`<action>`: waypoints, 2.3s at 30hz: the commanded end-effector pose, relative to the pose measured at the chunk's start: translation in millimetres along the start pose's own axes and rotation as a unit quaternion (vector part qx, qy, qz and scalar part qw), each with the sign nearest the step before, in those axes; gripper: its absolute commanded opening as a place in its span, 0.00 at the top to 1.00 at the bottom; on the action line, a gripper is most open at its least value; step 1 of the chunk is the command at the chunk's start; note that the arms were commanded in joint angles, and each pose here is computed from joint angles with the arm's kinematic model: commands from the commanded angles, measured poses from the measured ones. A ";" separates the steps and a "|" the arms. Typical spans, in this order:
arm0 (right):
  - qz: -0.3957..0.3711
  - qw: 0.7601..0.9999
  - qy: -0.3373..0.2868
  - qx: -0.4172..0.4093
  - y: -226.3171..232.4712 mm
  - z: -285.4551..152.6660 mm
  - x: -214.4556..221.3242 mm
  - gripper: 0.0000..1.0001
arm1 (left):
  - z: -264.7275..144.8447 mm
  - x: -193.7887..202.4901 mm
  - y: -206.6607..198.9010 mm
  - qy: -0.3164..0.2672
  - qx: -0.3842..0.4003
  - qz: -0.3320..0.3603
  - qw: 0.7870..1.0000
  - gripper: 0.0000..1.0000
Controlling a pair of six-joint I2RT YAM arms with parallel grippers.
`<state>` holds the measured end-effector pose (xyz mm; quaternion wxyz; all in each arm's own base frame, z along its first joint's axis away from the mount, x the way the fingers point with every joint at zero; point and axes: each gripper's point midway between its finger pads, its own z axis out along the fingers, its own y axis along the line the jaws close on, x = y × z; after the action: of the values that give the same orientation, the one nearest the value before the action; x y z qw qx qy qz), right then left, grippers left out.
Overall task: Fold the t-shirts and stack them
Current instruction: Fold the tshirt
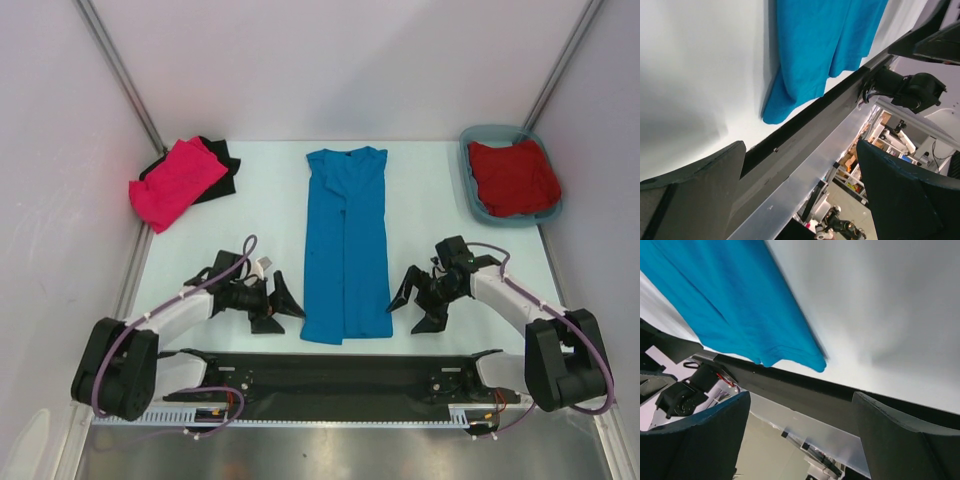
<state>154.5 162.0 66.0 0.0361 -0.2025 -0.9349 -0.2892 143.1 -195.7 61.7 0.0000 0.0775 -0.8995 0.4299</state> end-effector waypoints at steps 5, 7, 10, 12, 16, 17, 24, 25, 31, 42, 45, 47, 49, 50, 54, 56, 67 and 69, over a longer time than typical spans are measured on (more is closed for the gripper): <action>-0.009 0.999 -0.011 -0.046 0.2 12.0 -6.2 0.16 | 3.2 -2.8 -1.6 -0.061 0.053 -0.002 0.997 0.00; -0.006 0.999 -0.015 -0.047 0.4 14.3 -9.9 0.17 | 5.2 -6.8 0.8 -0.073 0.051 -0.003 0.996 0.00; -0.017 0.998 -0.023 -0.058 5.4 18.1 -17.6 0.17 | 5.8 -25.8 -4.5 -0.107 0.047 0.018 0.993 0.00; -0.018 0.998 -0.025 -0.060 5.5 23.0 -22.8 0.20 | 6.7 -35.9 -5.1 -0.122 0.033 0.042 0.991 0.01; -0.019 0.998 -0.014 -0.054 1.5 32.3 -26.9 0.22 | 16.2 -53.3 -7.7 -0.115 0.014 0.042 0.992 0.03; -0.021 0.998 -0.014 -0.053 1.6 33.4 -28.5 0.23 | 19.7 -57.5 -12.9 -0.117 0.020 0.054 0.991 0.04; -0.018 0.998 0.007 -0.057 -1.6 44.2 -29.4 0.24 | 50.9 -53.6 -21.9 -0.072 0.009 0.067 0.995 0.10; -0.017 0.998 0.010 -0.056 -2.2 45.0 -28.9 0.25 | 53.7 -52.0 -22.6 -0.067 0.008 0.065 0.996 0.11; -0.020 0.998 0.035 -0.040 -7.8 48.1 -14.6 0.27 | 66.5 -16.0 -10.8 -0.021 -0.007 0.052 0.998 0.13; -0.029 0.998 0.056 -0.015 -20.4 55.3 16.2 0.31 | 48.4 17.7 14.7 -0.032 -0.029 0.039 0.998 0.12; -0.027 0.998 0.057 -0.014 -24.3 60.9 16.7 0.33 | 46.4 20.4 17.3 -0.036 -0.028 0.038 0.998 0.12; -0.027 0.998 0.057 -0.015 -26.4 65.4 15.4 0.35 | 48.3 22.4 19.1 -0.033 -0.026 0.034 0.999 0.13; -0.030 0.998 0.048 -0.019 -25.0 69.2 9.9 0.35 | 50.4 21.4 18.8 -0.033 -0.024 0.035 0.999 0.13; -0.028 0.998 0.049 -0.016 -26.0 71.5 8.2 0.35 | 51.8 21.6 17.3 -0.031 -0.023 0.038 0.999 0.13; -0.031 0.998 0.045 -0.002 -27.5 77.3 -0.6 0.35 | 56.8 21.2 16.6 -0.021 -0.026 0.040 0.999 0.14; -0.037 0.999 0.039 0.008 -27.8 77.8 -6.0 0.36 | 58.7 19.7 15.2 -0.019 -0.025 0.041 0.999 0.14; -0.041 0.998 0.015 0.048 -38.3 68.5 -8.7 0.46 | 60.1 20.8 14.9 -0.010 -0.028 0.046 0.998 0.20; -0.041 0.998 0.008 0.044 -36.7 66.2 -9.2 0.52 | 60.4 20.9 14.9 -0.010 -0.027 0.046 0.999 0.30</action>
<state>145.6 199.1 21.4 0.1022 -0.1623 -0.9190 -0.3443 130.5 -247.6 34.5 -0.0296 0.0373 -0.8942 0.4450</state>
